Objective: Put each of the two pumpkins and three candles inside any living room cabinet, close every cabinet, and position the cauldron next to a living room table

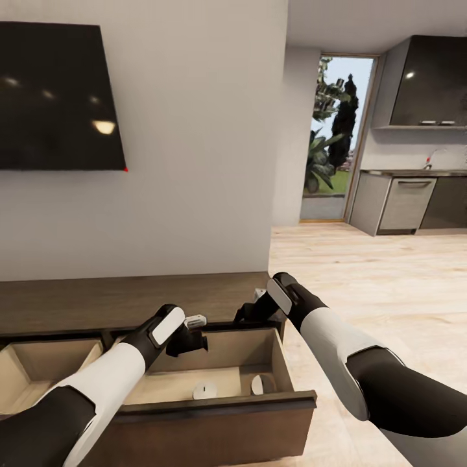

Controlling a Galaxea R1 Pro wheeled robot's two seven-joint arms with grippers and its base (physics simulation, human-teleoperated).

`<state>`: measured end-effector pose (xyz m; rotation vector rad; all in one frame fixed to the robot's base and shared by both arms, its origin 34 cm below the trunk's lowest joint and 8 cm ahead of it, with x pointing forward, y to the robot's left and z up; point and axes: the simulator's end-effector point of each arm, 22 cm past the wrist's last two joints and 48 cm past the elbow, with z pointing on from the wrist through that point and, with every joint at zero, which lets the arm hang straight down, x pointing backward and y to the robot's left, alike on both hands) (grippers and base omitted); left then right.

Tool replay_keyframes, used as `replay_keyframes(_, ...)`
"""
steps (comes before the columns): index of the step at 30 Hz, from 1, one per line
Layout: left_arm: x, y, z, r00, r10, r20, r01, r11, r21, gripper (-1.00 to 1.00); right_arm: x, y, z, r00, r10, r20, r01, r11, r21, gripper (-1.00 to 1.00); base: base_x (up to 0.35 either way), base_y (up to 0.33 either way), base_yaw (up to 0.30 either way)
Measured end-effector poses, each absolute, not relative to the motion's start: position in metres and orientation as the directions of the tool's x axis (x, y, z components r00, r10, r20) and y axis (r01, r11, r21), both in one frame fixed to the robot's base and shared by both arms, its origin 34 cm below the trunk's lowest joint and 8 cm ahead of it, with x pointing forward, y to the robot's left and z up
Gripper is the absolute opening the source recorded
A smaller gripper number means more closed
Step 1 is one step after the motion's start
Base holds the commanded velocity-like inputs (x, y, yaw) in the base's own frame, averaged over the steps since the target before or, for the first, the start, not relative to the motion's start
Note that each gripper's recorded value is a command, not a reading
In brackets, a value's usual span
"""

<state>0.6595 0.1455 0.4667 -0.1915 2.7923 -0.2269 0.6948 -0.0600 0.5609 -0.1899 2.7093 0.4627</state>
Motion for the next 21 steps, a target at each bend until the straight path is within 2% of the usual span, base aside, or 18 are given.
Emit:
replay_keyframes(7,0.660,0.146,0.484,-0.927,-0.158,-0.341,-0.100,0.978,-0.181,1.00,0.694,-0.061,0.579,-0.904,-0.070,-0.421,-0.204,0.938,0.282,1.00,-0.218,0.000,0.000)
replay_keyframes(21,0.666,0.143,0.517,-0.918,-0.155,-0.366,-0.092,0.979,-0.183,1.00,0.697,-0.061,0.613,-0.893,-0.070,-0.445,-0.211,0.938,0.276,1.00,-0.013,0.000,0.000)
